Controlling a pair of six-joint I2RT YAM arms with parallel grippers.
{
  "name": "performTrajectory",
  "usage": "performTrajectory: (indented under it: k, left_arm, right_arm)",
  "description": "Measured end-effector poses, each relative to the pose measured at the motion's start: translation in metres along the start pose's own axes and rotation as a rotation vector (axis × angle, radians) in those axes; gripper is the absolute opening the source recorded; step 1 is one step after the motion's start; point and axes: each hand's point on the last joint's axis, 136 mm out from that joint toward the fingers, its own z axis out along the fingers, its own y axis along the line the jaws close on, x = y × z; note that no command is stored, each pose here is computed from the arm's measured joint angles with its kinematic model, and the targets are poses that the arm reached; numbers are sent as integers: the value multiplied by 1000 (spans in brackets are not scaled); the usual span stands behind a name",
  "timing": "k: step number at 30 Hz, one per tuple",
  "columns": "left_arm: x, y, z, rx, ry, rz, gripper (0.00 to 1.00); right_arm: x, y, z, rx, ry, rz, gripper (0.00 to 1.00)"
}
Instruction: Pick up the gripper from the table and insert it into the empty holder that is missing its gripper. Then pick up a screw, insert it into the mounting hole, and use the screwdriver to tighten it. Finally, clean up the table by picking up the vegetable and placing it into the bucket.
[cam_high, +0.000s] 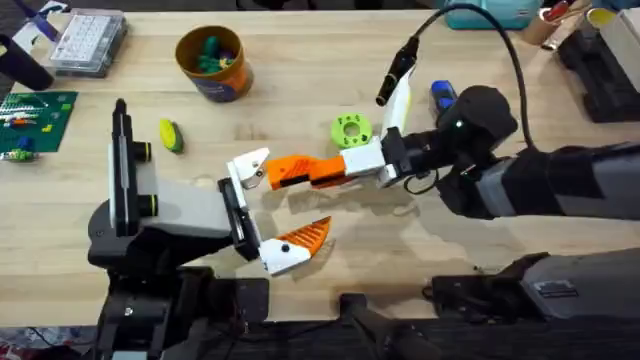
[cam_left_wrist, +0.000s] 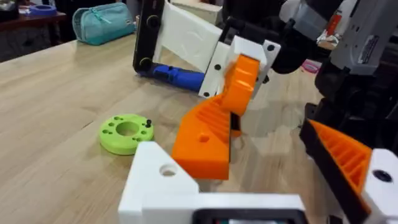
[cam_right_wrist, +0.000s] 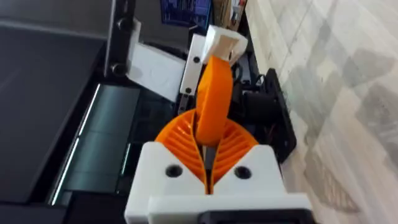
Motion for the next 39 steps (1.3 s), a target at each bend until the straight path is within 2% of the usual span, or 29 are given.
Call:
performTrajectory:
  k: [5,17,28,39]
  left_arm:
    - [0,0,0,0,0,0,986]
    - [0,0,0,0,0,0,986]
    - [0,1,0,-4,0,0,986]
    - [0,1,0,-3,0,0,986]
  right_arm:
    - [4,-6,6,4,15,-8,21]
    - [5,1,7,-14,18,-133,21]
    - [5,-13,8,1,21,-95,21]
    - [4,-7,8,-14,18,-139,21]
